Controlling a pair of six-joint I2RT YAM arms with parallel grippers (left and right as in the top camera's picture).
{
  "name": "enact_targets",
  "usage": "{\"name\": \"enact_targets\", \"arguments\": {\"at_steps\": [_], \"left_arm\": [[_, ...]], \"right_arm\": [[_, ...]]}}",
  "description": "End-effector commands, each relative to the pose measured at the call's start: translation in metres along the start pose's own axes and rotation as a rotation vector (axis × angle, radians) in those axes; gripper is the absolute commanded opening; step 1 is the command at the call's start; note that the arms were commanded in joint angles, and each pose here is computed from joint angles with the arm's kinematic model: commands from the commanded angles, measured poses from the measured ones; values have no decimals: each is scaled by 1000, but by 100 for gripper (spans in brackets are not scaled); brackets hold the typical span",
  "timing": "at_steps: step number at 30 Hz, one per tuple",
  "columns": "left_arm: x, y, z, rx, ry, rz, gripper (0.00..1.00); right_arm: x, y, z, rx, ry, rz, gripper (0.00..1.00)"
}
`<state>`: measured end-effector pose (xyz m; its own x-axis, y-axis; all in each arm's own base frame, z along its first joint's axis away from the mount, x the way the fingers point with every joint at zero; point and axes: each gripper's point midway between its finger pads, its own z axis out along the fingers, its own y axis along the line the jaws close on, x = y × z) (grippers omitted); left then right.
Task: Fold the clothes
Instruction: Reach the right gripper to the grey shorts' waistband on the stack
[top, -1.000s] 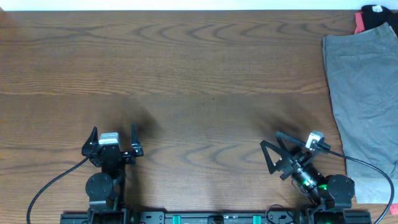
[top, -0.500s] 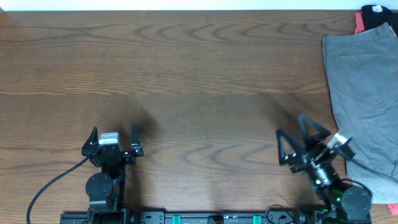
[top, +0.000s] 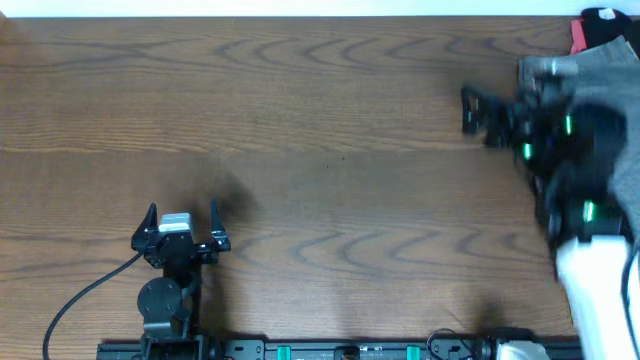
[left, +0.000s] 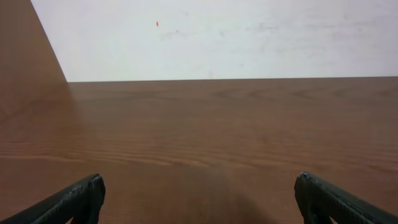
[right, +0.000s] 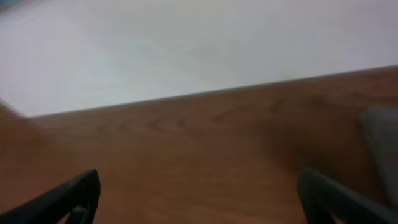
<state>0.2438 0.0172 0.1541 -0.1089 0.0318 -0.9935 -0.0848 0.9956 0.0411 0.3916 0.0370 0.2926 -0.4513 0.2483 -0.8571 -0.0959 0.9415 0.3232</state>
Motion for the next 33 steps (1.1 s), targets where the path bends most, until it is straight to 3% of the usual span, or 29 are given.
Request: {"name": "enact_targets", "arguments": {"at_steps": [1,11,18,24,33], "left_arm": [[18,5,1,-28,51,-5,98],[18,5,1,-28,51,-5,98],[18,5,1,-28,51,-5,98],[18,5,1,-28,51,-5,98],[18,5,1,-28,51,-5,98]], "right_arm": [[-33,-46,33,258,41,-92,99],[-36,-151,114,762,346,-326,99],[6,-204,160,899,480,-472,99],[47,-238,192,907,560,-522,99],[73,-272,208,922,606,-559,98]]}}
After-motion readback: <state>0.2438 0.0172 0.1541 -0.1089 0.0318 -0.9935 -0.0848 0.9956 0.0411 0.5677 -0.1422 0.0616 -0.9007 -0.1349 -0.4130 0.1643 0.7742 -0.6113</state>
